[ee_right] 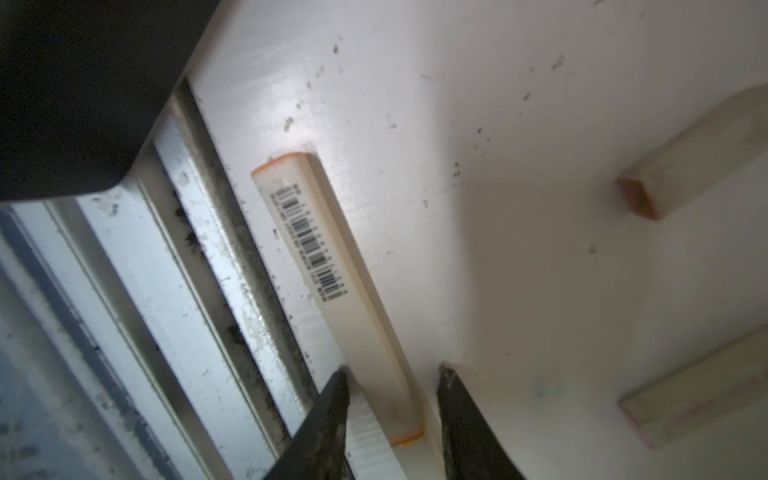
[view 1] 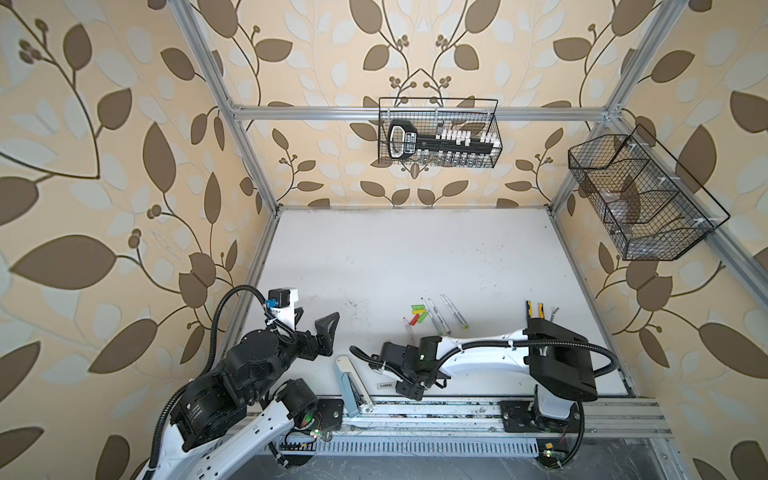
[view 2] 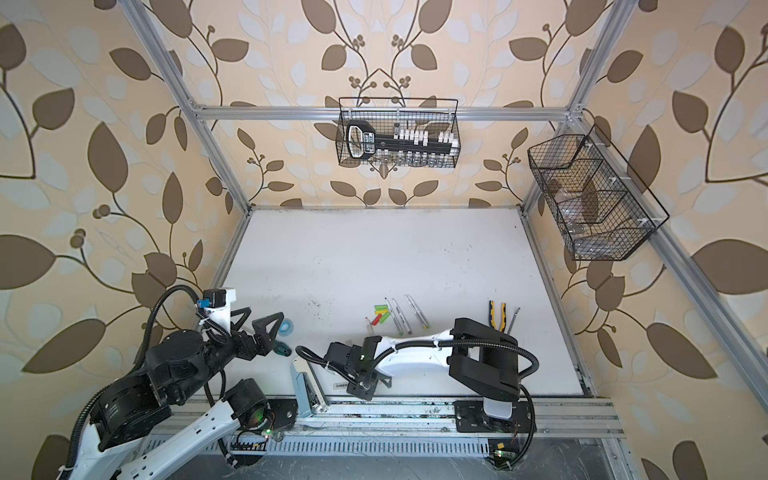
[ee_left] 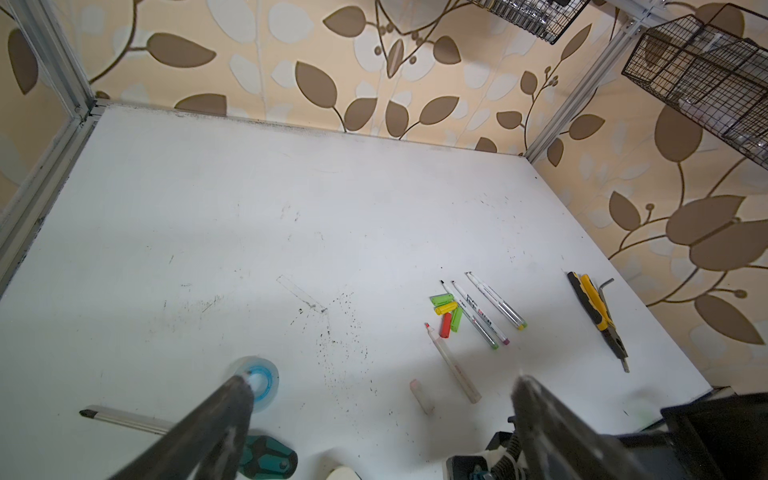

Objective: Insert the pens into the pen caps
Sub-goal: 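Carry the capped highlighter with the right gripper toward the far side of the table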

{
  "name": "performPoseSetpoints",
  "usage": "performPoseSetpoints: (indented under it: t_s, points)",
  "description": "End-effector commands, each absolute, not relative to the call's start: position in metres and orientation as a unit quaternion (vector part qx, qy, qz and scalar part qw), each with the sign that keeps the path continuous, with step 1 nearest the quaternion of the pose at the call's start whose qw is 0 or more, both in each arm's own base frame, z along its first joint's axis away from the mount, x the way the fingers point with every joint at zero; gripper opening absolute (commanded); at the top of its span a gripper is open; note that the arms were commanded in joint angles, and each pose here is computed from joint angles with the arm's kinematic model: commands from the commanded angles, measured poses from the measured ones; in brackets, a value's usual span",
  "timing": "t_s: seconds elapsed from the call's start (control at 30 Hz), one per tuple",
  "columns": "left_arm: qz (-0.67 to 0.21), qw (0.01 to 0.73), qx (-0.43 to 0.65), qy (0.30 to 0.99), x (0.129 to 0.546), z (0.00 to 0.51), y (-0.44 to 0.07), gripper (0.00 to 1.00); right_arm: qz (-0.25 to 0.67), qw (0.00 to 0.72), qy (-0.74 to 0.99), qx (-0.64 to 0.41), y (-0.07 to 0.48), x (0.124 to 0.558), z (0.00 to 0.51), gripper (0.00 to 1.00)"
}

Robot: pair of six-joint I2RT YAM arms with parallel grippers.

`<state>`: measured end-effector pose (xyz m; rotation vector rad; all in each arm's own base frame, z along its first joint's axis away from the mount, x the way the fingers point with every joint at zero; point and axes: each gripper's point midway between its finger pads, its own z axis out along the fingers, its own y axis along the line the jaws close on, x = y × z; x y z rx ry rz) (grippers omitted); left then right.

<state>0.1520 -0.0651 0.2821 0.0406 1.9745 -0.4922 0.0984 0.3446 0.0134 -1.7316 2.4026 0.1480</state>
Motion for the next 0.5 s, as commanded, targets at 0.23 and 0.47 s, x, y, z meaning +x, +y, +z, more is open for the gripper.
performPoseSetpoints:
  t_s: [0.23, 0.47]
  points:
    - [-0.215, 0.536, 0.019, 0.816, 0.151, 0.287, -0.066, 0.99, 0.036, 0.067, 0.801, -0.594, 0.34, 0.094, 0.018, 0.21]
    - [-0.216, 0.537, 0.019, 0.815, 0.151, 0.288, -0.065, 0.99, 0.082, 0.115, 0.821, -0.553, 0.342, 0.118, 0.055, 0.17]
